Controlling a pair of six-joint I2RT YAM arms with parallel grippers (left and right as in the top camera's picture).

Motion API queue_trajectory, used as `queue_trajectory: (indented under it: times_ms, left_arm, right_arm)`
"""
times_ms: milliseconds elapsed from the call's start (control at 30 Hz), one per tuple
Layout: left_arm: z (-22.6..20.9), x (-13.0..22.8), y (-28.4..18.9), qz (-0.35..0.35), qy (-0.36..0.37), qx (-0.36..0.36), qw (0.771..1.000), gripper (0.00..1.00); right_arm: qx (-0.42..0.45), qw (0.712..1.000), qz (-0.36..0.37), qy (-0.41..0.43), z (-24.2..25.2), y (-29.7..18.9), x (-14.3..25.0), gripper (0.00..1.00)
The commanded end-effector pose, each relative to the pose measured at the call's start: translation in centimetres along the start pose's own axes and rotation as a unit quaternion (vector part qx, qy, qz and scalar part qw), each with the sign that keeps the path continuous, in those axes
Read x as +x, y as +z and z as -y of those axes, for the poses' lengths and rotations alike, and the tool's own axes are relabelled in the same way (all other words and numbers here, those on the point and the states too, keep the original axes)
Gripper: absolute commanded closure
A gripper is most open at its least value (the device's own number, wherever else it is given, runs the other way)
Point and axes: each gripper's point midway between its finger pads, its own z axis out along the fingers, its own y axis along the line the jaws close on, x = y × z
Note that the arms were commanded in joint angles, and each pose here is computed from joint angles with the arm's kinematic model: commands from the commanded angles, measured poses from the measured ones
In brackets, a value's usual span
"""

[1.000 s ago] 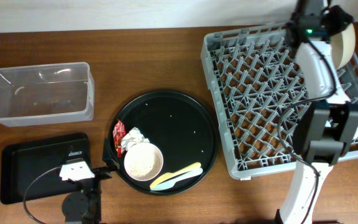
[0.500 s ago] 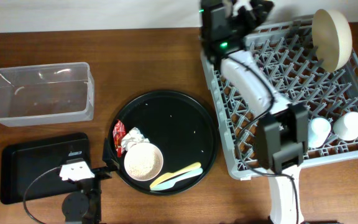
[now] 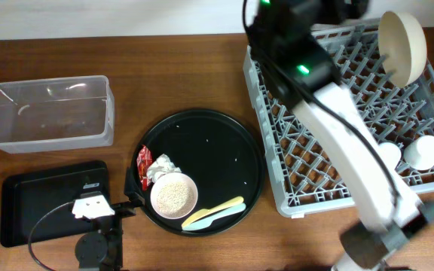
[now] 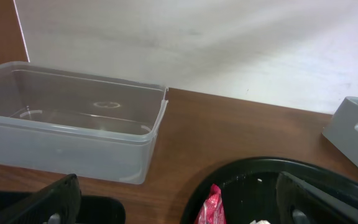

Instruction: Sort waste into correct bins and load items into the dishwasher rack

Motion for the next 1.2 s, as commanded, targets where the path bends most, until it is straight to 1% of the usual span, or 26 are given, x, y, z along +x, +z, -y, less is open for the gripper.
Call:
queue_trajectory:
  times_ms: [0, 33, 133, 200, 233, 267, 300, 367, 400, 467, 500, 600, 700, 867, 933, 1000, 1033, 1067, 1100, 1133, 1167]
  left_arm:
    - [0.0, 0.1, 0.0, 0.001, 0.008, 0.003, 1.000, 0.01]
    - [0.0, 0.1, 0.0, 0.001, 0.008, 0.003, 1.000, 0.01]
    - [0.0, 0.1, 0.0, 0.001, 0.008, 0.003, 1.000, 0.01]
    - [0.0, 0.1, 0.0, 0.001, 0.008, 0.003, 1.000, 0.01]
    - [0.0, 0.1, 0.0, 0.001, 0.008, 0.003, 1.000, 0.01]
    - [0.0, 0.1, 0.0, 0.001, 0.008, 0.003, 1.000, 0.01]
    - [0.0, 0.1, 0.0, 0.001, 0.008, 0.003, 1.000, 0.01]
    - [0.0, 0.1, 0.0, 0.001, 0.008, 0.003, 1.000, 0.01]
    - [0.0, 0.1, 0.0, 0.001, 0.008, 0.003, 1.000, 0.01]
    - [0.0, 0.1, 0.0, 0.001, 0.008, 0.003, 1.000, 0.01]
    - [0.0, 0.1, 0.0, 0.001, 0.008, 0.003, 1.000, 0.01]
    - [0.0, 0.1, 0.0, 0.001, 0.008, 0.003, 1.000, 0.00]
    - [0.0, 0.1, 0.0, 0.001, 0.008, 0.003, 1.000, 0.01]
    - [0.0, 0.1, 0.0, 0.001, 0.008, 0.003, 1.000, 0.01]
    - [0.0, 0.1, 0.0, 0.001, 0.008, 0.003, 1.000, 0.01]
    - [0.0, 0.1, 0.0, 0.001, 0.008, 0.003, 1.000, 0.01]
    - [0.0, 0.1, 0.0, 0.000, 0.008, 0.003, 1.000, 0.01]
    - [0.0, 0.1, 0.0, 0.001, 0.008, 0.003, 1.000, 0.01]
    - [0.0, 0.1, 0.0, 0.001, 0.008, 0.003, 1.000, 0.01]
    - [0.0, 0.1, 0.0, 0.001, 0.008, 0.003, 1.000, 0.01]
    - [0.0, 0.1, 0.0, 0.000, 0.008, 0.003, 1.000, 0.01]
  right_arm:
    - [-0.044, 0.994, 0.033, 0.091, 2.5, -2.7, -1.8, 0.02]
    - [-0.074, 0.990, 0.054, 0.110, 2.3, -3.7, -2.7, 0.02]
    - [-0.188, 0.966, 0.132, 0.116, 0.7, -7.4, -5.7, 0.01]
    - [-0.263, 0.944, 0.153, 0.129, -0.5, -10.1, -6.2, 0.02]
    - [-0.307, 0.931, 0.149, 0.131, -1.4, -11.3, -5.7, 0.02]
    - [-0.364, 0.912, 0.143, 0.125, -2.8, -12.8, -4.9, 0.02]
    - [-0.442, 0.881, 0.124, 0.117, -4.8, -14.8, -3.6, 0.02]
    - [-0.558, 0.822, 0.054, 0.097, -7.8, -17.8, 0.0, 0.02]
    - [-0.589, 0.804, 0.015, 0.087, -8.7, -18.5, 1.8, 0.02]
    - [-0.622, 0.778, -0.055, 0.067, -9.9, -19.4, 4.9, 0.02]
    - [-0.629, 0.770, -0.088, 0.057, -10.4, -19.5, 6.4, 0.02]
    - [-0.622, 0.767, -0.159, 0.015, -11.6, -19.1, 10.3, 0.02]
    - [-0.630, 0.748, -0.210, -0.028, -12.8, -19.6, 13.3, 0.02]
    - [-0.663, 0.691, -0.278, -0.076, -16.7, -22.0, 17.3, 0.00]
    - [-0.656, 0.685, -0.301, -0.098, -18.4, -21.9, 19.2, 0.00]
    - [-0.649, 0.679, -0.320, -0.120, -19.4, -21.6, 20.9, 0.04]
    - [-0.657, 0.667, -0.323, -0.138, -19.9, -21.7, 21.6, 0.05]
    - [-0.680, 0.636, -0.322, -0.170, -20.3, -22.6, 22.7, 0.05]
    - [-0.708, 0.599, -0.318, -0.199, -20.3, -23.7, 23.5, 0.04]
    - [-0.727, 0.568, -0.315, -0.222, -20.2, -24.6, 24.2, 0.04]
    - [-0.740, 0.545, -0.311, -0.244, -20.0, -25.3, 24.8, 0.05]
